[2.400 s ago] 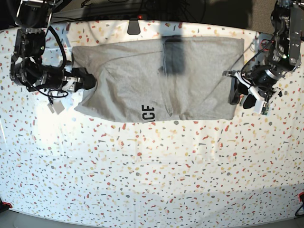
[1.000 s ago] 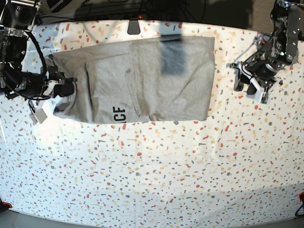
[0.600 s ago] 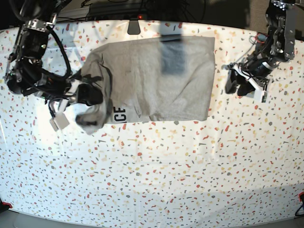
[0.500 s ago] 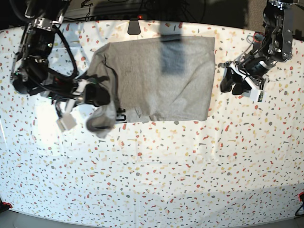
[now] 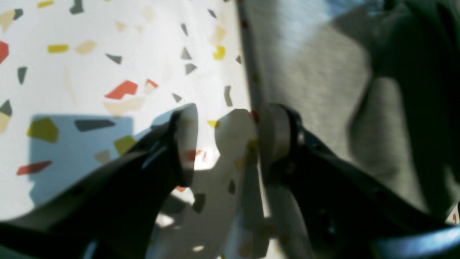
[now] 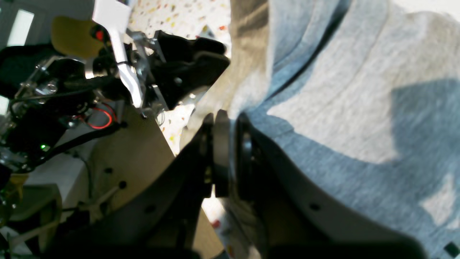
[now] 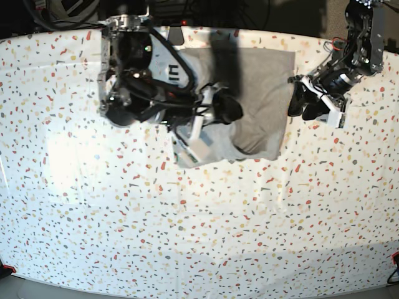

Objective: Fold the T-shirt properly
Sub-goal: 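Fold the bundle over toward the left gripper with the right gripper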

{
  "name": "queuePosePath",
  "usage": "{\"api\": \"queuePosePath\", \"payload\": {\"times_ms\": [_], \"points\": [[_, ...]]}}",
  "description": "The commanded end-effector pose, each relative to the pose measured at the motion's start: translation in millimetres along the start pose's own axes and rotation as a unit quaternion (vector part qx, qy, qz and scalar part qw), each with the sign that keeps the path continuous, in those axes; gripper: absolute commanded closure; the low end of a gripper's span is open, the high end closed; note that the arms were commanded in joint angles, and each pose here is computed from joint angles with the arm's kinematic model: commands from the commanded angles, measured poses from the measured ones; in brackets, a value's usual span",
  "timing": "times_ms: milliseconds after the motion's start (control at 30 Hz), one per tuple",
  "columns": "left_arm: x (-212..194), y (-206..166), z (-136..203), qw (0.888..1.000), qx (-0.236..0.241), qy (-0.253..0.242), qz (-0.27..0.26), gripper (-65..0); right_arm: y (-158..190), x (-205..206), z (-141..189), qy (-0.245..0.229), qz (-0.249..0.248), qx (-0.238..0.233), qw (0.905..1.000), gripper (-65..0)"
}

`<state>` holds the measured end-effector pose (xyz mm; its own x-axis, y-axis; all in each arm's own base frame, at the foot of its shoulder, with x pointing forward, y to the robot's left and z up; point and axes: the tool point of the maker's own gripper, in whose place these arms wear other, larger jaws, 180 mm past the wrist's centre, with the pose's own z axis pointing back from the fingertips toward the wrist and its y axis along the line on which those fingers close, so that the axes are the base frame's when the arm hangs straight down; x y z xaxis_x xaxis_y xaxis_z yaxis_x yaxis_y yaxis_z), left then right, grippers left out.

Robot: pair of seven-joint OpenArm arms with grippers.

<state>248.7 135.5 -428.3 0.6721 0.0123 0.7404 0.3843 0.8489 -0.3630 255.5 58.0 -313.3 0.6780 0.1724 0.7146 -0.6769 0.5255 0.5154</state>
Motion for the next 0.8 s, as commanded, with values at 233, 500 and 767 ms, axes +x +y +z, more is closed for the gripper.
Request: {"api": "queuePosePath", "payload": {"times_ms": [233, 500, 767], "points": [[-29, -5, 6, 0.999, -0.006, 0.049, -0.003, -27.2, 35, 41, -20, -0.063, 0.047, 0.029, 0.9965, 0.0], [-33, -21, 2, 0.999, -0.031, 0.044, -0.002, -27.2, 60, 46, -33, -0.059, 0.08, 0.059, 0.9933, 0.0], [-42, -31, -6, 0.998, -0.03, 0.059, -0.013, -27.2, 84, 49, -56, -0.059, 0.14, 0.065, 0.9863, 0.0]]}}
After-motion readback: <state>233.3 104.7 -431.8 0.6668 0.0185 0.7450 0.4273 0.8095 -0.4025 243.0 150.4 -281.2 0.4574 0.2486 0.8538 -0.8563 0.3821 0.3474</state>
